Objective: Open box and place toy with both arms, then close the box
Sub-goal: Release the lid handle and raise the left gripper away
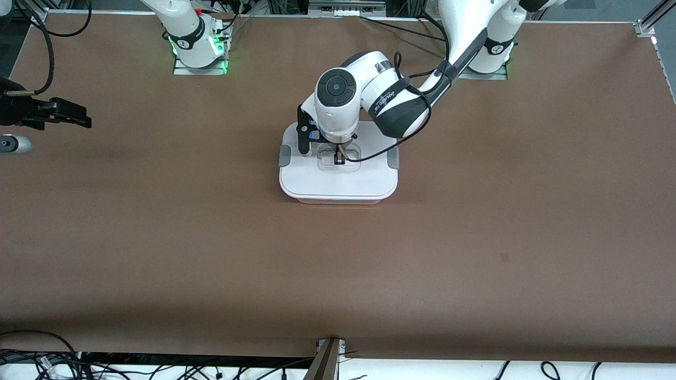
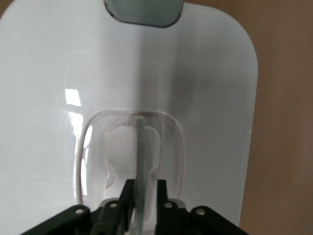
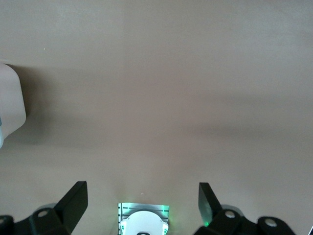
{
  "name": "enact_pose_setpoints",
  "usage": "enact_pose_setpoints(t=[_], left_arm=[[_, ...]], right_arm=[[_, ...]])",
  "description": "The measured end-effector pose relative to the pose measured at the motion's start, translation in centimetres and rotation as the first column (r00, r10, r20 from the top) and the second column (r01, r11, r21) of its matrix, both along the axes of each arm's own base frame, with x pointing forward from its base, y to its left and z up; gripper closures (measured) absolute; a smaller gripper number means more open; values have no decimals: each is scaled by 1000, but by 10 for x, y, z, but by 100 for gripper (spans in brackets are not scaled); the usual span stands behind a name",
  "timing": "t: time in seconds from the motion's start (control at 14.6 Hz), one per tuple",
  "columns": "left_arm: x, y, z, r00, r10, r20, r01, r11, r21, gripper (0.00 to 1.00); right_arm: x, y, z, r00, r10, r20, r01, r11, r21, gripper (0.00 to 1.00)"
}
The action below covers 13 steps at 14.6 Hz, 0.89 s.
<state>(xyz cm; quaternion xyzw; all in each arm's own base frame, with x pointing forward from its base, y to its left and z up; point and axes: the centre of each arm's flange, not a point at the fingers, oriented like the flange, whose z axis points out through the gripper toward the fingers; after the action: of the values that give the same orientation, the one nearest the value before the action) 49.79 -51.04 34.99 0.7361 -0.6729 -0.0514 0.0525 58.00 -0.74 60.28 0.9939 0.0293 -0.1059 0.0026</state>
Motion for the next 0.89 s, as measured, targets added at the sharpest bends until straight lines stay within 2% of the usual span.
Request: enact_pose_setpoints(t=[0.21, 0.48, 0.55, 0.89], left_arm=[[15, 16, 28, 998, 42, 38, -41, 999, -19, 42], [49, 79, 105, 983, 152, 107, -150, 988, -25, 4], [60, 103, 122, 973, 195, 122, -193, 981, -24, 0], [108, 220, 165, 909, 394, 140, -396, 918, -9, 0]], right_arm=[[1, 0, 0, 1000, 0, 1, 0, 1000, 0, 0], [1, 1, 0, 1000, 2, 5, -2, 1000, 0, 0], [1, 1, 0, 1000, 2, 6, -2, 1000, 0, 0], [2, 1, -2, 1000, 1, 5, -1, 1000, 0, 0]])
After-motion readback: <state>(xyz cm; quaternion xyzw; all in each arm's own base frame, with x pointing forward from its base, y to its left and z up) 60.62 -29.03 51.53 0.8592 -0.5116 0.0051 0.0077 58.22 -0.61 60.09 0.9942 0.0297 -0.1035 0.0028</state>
